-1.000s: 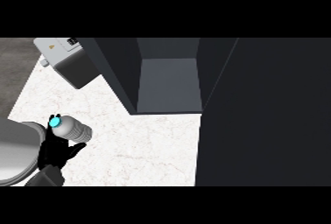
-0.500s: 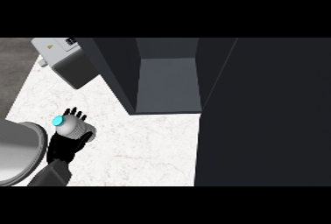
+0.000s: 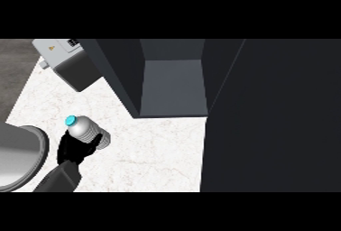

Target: Pick up the bottled water, place it into the cabinet and close the cabinet

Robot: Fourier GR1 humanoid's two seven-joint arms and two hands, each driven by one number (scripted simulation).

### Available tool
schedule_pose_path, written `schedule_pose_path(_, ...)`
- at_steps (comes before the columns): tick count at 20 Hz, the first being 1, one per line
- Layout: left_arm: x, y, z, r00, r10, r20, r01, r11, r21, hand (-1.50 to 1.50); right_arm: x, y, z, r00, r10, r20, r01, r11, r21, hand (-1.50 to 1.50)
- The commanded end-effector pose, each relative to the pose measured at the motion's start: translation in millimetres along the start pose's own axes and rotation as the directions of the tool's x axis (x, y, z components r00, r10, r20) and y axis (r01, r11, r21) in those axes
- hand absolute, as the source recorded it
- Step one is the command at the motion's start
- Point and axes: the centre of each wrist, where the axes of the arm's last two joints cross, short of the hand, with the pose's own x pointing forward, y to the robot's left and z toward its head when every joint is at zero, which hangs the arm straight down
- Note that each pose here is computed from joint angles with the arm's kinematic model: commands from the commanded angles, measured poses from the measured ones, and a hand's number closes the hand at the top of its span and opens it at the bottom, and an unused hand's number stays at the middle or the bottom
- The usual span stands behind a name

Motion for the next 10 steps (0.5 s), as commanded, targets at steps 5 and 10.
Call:
schedule_pose_path(5,-2,13,14,0.999,0.017,0.028,-0.014,0.994,-0.106,1.50,-4,-23,1,1.000,0.014,0.007,-0.014,0.999,-0.033,-1.50)
schedule_pose_path(10,-7,13,22,0.999,0.016,-0.032,-0.023,0.973,-0.230,1.50,-7,1,5,0.999,0.027,-0.023,-0.028,0.999,-0.026,-1.50)
